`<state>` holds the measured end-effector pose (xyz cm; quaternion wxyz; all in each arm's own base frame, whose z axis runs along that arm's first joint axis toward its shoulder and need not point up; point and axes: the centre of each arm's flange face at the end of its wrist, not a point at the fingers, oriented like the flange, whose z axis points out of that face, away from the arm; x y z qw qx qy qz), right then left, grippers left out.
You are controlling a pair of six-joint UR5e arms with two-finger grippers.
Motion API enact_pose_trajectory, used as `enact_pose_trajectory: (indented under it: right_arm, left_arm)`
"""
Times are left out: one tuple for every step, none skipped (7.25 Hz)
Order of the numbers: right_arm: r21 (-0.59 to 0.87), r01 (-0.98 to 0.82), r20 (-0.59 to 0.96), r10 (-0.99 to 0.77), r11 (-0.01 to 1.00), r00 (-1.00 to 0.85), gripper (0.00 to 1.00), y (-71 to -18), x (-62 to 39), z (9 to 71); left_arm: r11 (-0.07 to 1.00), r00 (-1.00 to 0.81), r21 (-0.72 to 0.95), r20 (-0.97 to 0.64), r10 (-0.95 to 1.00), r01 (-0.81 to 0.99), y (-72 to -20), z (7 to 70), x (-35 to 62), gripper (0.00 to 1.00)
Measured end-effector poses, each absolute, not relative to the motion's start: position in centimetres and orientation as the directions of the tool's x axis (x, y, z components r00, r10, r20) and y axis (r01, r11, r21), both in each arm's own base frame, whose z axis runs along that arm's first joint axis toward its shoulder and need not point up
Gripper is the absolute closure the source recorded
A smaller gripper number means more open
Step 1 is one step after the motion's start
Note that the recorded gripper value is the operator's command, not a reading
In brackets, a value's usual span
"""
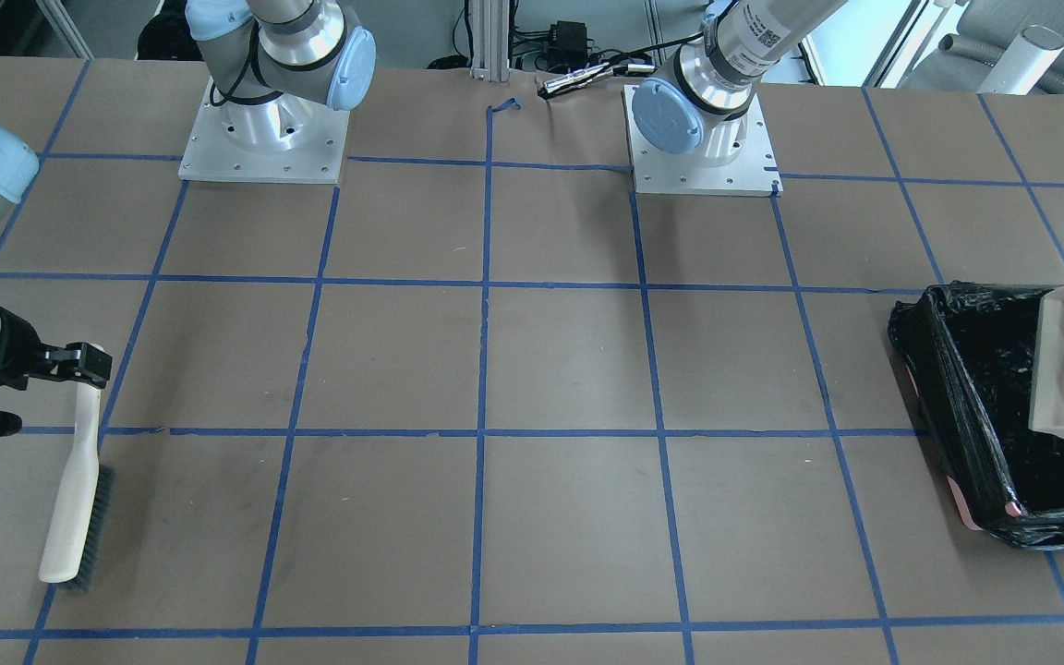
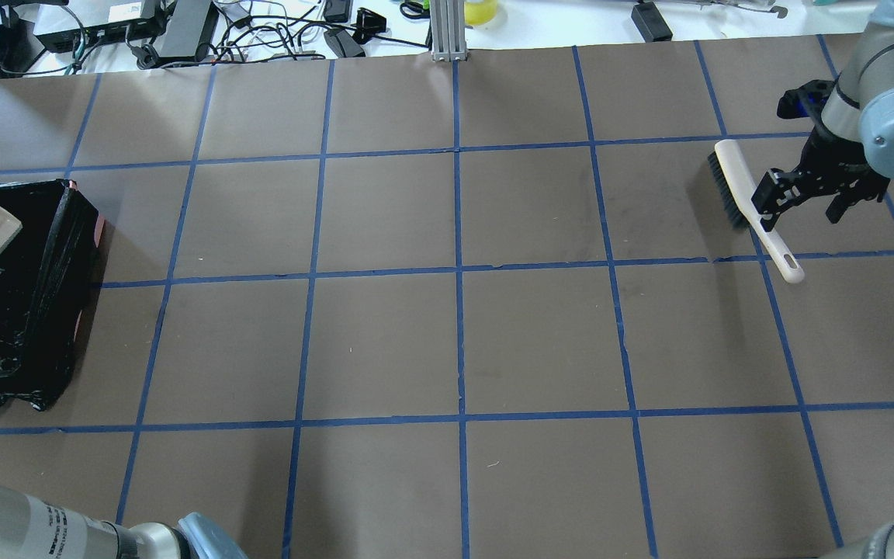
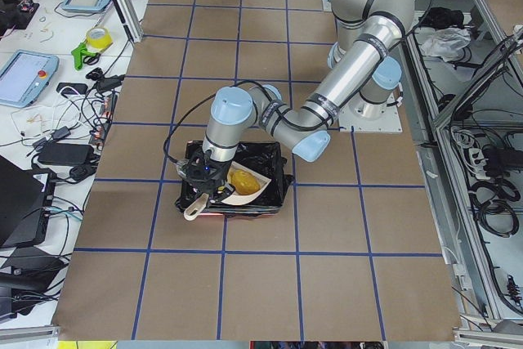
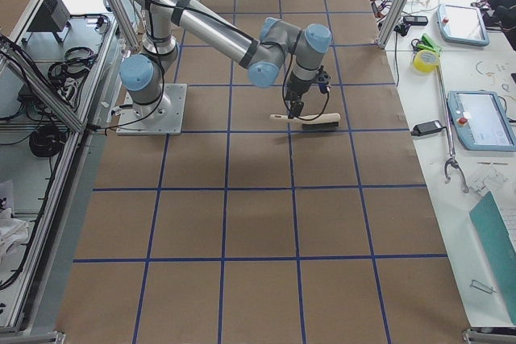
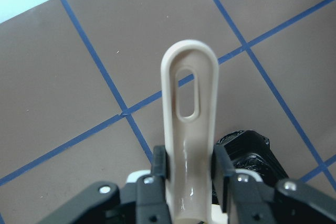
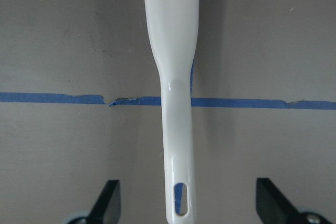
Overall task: Sweep and dump trash into bin
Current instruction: 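Tip dustpan into bin with left gripper while right releases brush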
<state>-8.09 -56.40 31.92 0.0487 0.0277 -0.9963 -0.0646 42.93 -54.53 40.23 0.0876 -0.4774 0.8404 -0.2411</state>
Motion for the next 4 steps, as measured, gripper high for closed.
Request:
enact_pose_trajectory:
  right_arm:
    - [0.095,-0.053,0.108,-0.064,0.994,-0.992,0.0,-55.5,-7.3,35.3]
    - [0.07,-0.072,0.11,-0.08,0.995,-0.991,0.0,-54.9,-5.5,38.4]
    - [0.041,-0.11,0.108,-0.114,0.993,-0.988,0.0,-54.8,-2.6,41.2]
    - [0.001,-0.144,0.113,-0.144,0.99,-0.983,0.0,-54.9,1.1,43.9]
  left_arm:
    - [0.447,-0.569,-0.539,0.073,-0.819,-0.714,-55.1,40.7,41.5,1.0]
    - [0.464,-0.608,-0.59,0.06,-0.791,-0.661,-55.7,41.4,40.0,1.0]
    - [0.474,-0.634,-0.618,0.052,-0.771,-0.627,-56.0,41.8,38.6,1.0]
    - [0.485,-0.65,-0.63,0.041,-0.759,-0.607,-55.9,42.1,37.2,1.0]
